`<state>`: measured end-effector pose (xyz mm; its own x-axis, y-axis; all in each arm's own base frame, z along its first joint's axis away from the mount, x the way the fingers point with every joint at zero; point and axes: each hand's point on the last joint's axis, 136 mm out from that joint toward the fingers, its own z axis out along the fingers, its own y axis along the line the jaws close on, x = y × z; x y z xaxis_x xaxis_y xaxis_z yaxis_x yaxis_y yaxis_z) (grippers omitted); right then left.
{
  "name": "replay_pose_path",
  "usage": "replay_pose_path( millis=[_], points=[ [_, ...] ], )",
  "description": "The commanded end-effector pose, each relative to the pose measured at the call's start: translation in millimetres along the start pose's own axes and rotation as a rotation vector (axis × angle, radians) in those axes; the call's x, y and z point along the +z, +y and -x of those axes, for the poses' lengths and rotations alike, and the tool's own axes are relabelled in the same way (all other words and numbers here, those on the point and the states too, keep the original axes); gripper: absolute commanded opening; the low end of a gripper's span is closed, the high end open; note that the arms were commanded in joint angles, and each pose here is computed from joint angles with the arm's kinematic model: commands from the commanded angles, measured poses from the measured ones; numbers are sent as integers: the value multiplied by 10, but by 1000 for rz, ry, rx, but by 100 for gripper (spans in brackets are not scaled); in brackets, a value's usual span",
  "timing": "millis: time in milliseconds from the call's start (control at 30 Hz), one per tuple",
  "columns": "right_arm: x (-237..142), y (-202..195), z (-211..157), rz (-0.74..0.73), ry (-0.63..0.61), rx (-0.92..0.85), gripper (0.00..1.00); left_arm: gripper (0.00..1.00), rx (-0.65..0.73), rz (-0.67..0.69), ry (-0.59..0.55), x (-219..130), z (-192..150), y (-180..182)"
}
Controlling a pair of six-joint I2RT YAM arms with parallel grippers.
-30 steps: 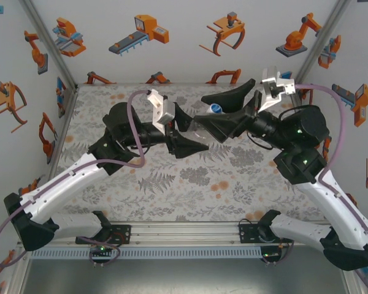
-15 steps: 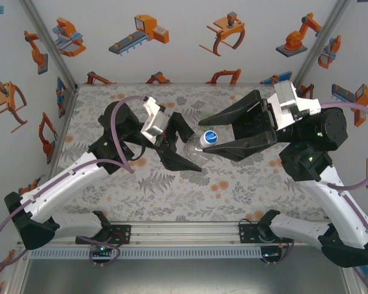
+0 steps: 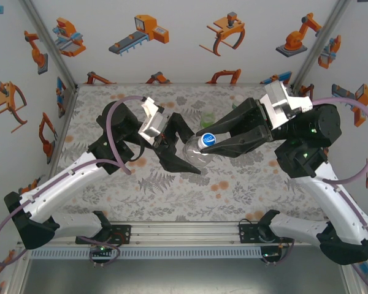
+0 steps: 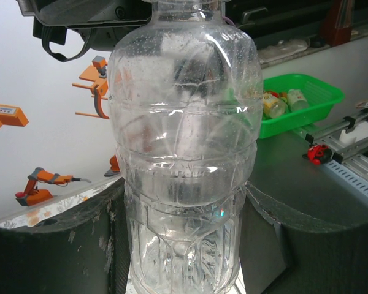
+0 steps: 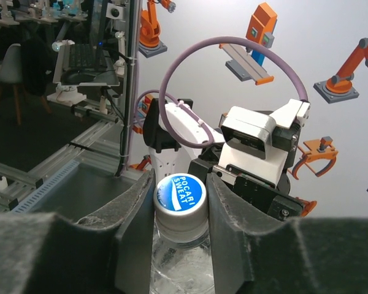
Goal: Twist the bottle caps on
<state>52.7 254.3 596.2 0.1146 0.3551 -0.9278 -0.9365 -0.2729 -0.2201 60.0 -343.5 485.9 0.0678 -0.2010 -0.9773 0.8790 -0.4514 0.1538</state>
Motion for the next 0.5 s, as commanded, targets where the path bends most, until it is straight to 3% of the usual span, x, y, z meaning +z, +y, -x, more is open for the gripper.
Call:
replay_pose_path(
  millis=[0, 100, 233, 467],
  points=[
    [6, 86, 98, 31, -17, -30, 24, 0, 50, -28, -27, 13, 174, -62],
    [9, 66, 82, 25, -14, -32, 0, 0, 57, -16, -22, 11, 157, -45],
    [-31, -77, 11, -87, 7, -61, 0, 0, 81, 93, 12, -24, 71, 96],
    [-186, -404, -192, -332, 80, -74, 0, 0, 214, 421, 168, -227, -219, 485]
  ],
)
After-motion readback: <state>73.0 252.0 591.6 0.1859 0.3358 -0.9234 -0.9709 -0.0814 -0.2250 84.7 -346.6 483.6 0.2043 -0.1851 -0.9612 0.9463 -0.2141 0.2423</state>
